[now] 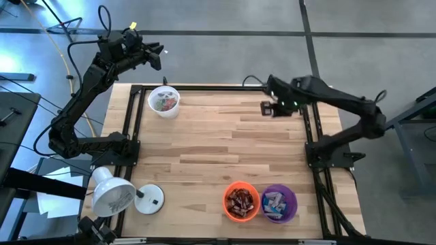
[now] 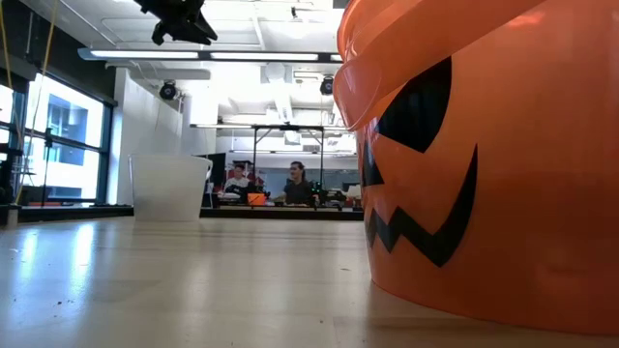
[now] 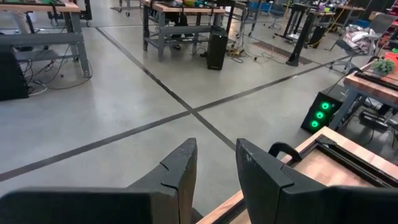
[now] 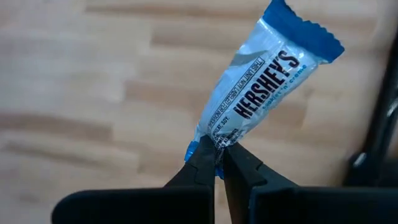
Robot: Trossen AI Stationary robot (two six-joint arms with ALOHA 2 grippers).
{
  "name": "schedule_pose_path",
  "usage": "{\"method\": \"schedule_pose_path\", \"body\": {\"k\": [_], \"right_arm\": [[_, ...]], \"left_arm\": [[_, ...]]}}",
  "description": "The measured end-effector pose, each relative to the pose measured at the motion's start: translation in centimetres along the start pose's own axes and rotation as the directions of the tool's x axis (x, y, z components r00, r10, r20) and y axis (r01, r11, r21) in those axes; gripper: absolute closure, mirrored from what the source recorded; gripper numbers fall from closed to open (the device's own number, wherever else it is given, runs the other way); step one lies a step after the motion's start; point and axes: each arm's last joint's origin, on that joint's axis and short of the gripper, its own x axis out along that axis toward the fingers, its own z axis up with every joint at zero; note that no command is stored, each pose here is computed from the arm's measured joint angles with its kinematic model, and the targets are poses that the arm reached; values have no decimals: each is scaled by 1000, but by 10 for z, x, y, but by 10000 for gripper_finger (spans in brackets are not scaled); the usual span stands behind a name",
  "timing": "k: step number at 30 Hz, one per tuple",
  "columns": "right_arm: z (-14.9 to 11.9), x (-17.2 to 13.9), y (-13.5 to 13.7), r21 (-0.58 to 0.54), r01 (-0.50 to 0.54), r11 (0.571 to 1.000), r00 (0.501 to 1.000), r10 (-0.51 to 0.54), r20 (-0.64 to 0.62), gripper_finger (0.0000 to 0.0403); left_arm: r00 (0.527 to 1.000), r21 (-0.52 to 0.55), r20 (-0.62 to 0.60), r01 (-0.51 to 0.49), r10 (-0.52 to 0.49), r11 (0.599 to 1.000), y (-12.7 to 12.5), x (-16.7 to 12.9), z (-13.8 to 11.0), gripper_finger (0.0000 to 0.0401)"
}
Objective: Organize candy in baskets
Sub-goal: Put the white chocolate into the purple bucket
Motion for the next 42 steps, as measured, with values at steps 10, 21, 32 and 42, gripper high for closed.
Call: {"method": "schedule_pose_path", "body": {"k": [10, 21, 32, 42], "right_arm": [[-112, -31, 19, 90, -97, 991, 979, 111, -169, 401], [-218, -52, 13, 302, -10, 953, 906, 136, -401, 401], [-274, -35, 33, 188, -18, 982, 857, 112, -503, 401], [-279, -28, 39, 177, -16, 984, 860, 104, -500, 325]], "left_arm": [[1000, 29, 1, 0, 0, 1000, 0, 0, 0, 302], [999, 59, 36, 0, -2, 998, 0, 0, 4, 302], [999, 61, 50, 0, -4, 998, 0, 0, 5, 302], [999, 61, 49, 0, -3, 998, 0, 0, 5, 302]]}}
